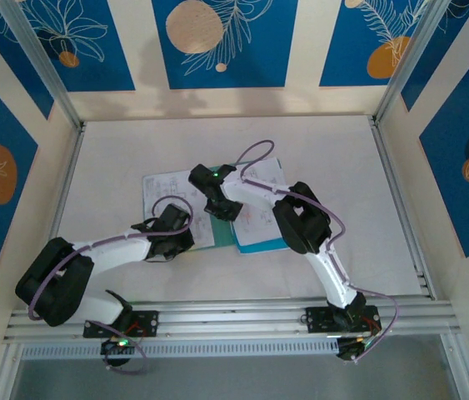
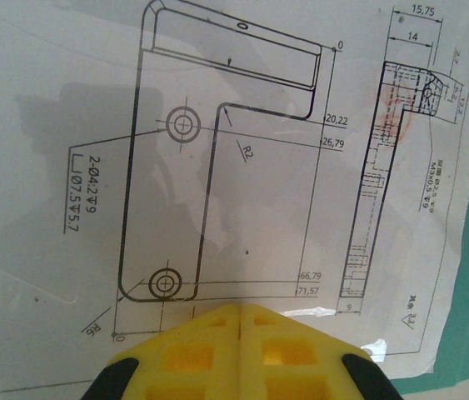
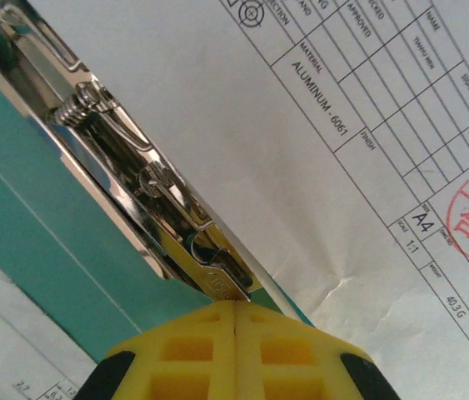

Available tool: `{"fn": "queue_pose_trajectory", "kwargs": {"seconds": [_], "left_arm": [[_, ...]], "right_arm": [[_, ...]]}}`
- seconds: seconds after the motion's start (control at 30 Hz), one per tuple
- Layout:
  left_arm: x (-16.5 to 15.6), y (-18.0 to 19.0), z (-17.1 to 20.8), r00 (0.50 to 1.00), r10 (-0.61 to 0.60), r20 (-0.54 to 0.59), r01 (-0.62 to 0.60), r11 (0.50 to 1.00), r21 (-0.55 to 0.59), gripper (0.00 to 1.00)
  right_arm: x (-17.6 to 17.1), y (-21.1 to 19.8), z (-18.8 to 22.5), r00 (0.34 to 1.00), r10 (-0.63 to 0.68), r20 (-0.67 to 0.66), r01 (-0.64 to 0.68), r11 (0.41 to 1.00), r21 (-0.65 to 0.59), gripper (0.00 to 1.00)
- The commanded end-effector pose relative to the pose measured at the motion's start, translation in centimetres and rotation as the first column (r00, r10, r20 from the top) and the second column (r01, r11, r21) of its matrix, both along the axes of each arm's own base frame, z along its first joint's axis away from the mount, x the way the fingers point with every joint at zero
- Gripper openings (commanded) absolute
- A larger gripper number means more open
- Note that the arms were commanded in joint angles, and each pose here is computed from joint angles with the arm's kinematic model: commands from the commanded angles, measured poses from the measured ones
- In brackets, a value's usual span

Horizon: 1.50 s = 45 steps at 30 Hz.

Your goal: Put the files into the folder

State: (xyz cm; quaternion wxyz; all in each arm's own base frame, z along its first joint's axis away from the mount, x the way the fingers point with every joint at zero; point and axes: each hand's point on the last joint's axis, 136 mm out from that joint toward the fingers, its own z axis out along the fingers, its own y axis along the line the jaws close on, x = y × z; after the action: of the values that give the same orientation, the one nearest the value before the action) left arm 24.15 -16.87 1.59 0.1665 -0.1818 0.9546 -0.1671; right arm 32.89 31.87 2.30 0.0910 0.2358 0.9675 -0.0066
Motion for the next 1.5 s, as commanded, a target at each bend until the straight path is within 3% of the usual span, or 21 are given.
{"fn": "queue_pose_trajectory", "kwargs": {"seconds": [0.0, 0.13, 0.33, 0.57, 0.73, 1.47], "left_arm": [[-4.4, 4.4, -3.7, 0.984, 0.033, -0.173, 0.000, 0.983, 0.184, 0.00], [-4.4, 4.6, -3.7, 0.984, 0.034, -0.173, -0.002, 0.983, 0.185, 0.00], [-4.4, 4.6, -3.7, 0.984, 0.036, -0.174, -0.003, 0.983, 0.184, 0.00], [-4.5, 4.5, -3.9, 0.984, 0.033, -0.176, -0.001, 0.983, 0.182, 0.00], [-4.4, 4.5, -3.9, 0.984, 0.034, -0.174, -0.002, 0.984, 0.181, 0.00], [-4.2, 4.3, -4.0, 0.984, 0.026, -0.178, 0.006, 0.984, 0.177, 0.00]], "right_arm": [[-1.2, -5.0, -3.3, 0.995, -0.067, -0.073, 0.048, 0.970, -0.237, 0.00], [-1.4, -6.5, -3.6, 0.993, -0.079, -0.088, 0.049, 0.953, -0.300, 0.00], [-0.7, -5.3, -3.1, 0.997, -0.026, -0.072, 0.006, 0.965, -0.261, 0.00], [0.7, -0.3, 5.2, 0.982, 0.102, 0.162, -0.086, 0.991, -0.103, 0.00], [0.4, -0.2, 9.6, 0.964, 0.081, 0.253, -0.071, 0.996, -0.048, 0.00], [-0.2, 1.5, 0.3, 0.998, 0.053, 0.046, -0.056, 0.995, 0.080, 0.00]]}}
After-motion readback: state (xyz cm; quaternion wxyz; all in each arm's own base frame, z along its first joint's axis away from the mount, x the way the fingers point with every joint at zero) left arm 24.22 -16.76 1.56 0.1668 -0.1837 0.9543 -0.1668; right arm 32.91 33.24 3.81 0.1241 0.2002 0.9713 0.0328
